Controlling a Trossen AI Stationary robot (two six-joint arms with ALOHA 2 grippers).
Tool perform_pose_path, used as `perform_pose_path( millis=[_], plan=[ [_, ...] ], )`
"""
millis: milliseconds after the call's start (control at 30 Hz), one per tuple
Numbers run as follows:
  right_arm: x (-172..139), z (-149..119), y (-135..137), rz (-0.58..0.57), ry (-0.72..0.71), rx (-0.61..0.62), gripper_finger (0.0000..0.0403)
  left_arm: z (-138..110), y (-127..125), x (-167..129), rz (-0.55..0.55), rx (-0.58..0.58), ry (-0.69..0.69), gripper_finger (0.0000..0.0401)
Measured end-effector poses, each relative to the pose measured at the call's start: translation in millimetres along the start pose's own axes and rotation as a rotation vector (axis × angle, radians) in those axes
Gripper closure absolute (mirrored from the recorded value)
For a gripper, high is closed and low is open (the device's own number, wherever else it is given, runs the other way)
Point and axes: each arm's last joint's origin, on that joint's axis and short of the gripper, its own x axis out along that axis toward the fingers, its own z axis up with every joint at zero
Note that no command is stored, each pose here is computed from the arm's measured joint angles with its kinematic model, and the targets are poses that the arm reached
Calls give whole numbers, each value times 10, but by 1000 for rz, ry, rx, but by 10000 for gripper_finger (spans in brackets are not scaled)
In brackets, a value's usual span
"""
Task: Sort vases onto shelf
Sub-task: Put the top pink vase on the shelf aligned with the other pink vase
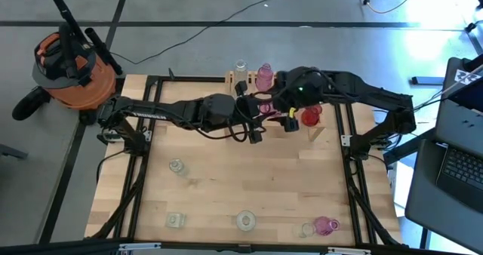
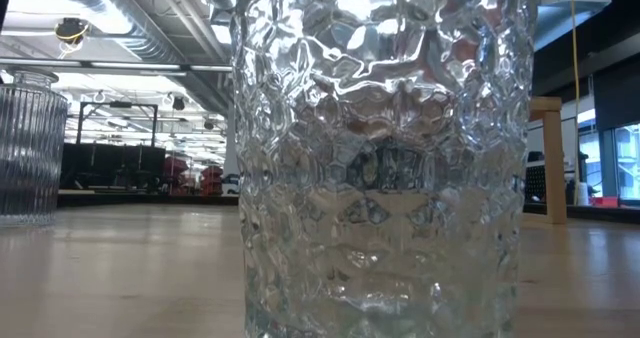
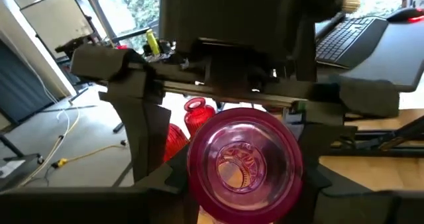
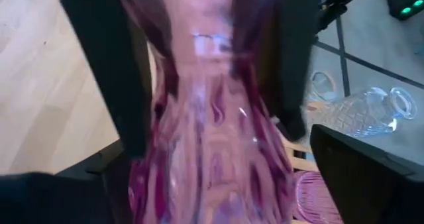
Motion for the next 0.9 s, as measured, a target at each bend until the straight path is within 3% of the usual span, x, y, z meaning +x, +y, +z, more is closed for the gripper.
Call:
perform_pose_path(
  millis=[267,467,633,900],
  plan=[
    [85,32,-3,5,-11,0,169,5,16,-8,6,35,1,268],
    [84,30,-6,-8,-5,-3,170,-4,31,-6,38,33,16,253],
    [85,42,-27,-58,-4,18,170,3,60,-54,178,27,52,232],
    [65,45,-41,-85,-5,70,170,100,244,-298,287,26,90,176]
  ],
)
